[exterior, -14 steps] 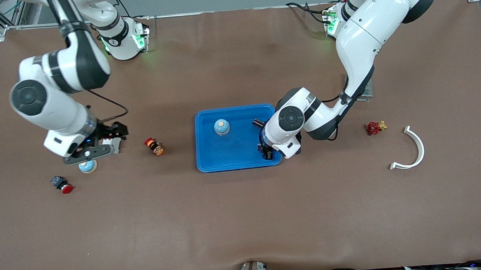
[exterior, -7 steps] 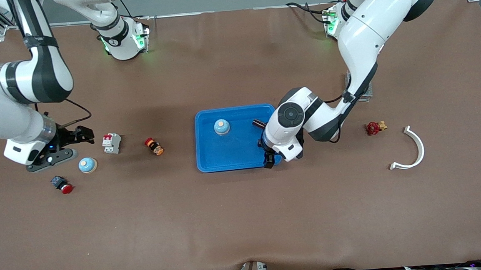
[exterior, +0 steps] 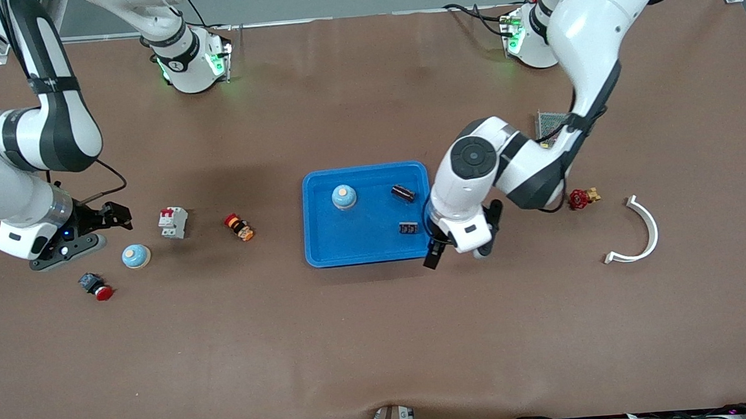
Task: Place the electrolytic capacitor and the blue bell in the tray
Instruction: 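Reach the right gripper to the other bell while the left gripper withdraws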
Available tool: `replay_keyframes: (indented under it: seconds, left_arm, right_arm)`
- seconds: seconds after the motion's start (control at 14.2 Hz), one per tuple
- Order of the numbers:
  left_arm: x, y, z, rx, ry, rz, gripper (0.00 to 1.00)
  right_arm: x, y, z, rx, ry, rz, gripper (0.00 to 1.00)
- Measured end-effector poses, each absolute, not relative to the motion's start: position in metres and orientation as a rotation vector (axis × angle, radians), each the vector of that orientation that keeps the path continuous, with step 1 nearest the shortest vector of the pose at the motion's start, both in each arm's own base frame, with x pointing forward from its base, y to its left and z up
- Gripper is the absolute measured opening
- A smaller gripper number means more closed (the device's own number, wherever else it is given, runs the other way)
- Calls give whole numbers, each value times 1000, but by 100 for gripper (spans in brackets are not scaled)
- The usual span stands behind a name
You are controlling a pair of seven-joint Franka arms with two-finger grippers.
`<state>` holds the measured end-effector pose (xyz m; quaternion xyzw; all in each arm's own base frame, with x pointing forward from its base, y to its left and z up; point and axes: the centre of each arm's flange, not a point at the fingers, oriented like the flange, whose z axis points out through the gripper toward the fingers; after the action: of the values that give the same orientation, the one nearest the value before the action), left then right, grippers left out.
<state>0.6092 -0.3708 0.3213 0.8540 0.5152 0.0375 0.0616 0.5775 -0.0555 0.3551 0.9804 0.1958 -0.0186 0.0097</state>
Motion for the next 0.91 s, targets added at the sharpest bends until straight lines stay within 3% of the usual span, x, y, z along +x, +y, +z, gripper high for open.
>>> replay_keyframes:
  seconds: [0.49, 0.91]
  left_arm:
    - [630, -278, 394, 2978, 1067, 147, 100]
    - [632, -209, 460, 3155, 735, 176, 100]
  right_arm:
    - [571, -93, 280, 3037, 707, 1, 100]
    - [562, -111, 248, 3016, 759, 46, 100]
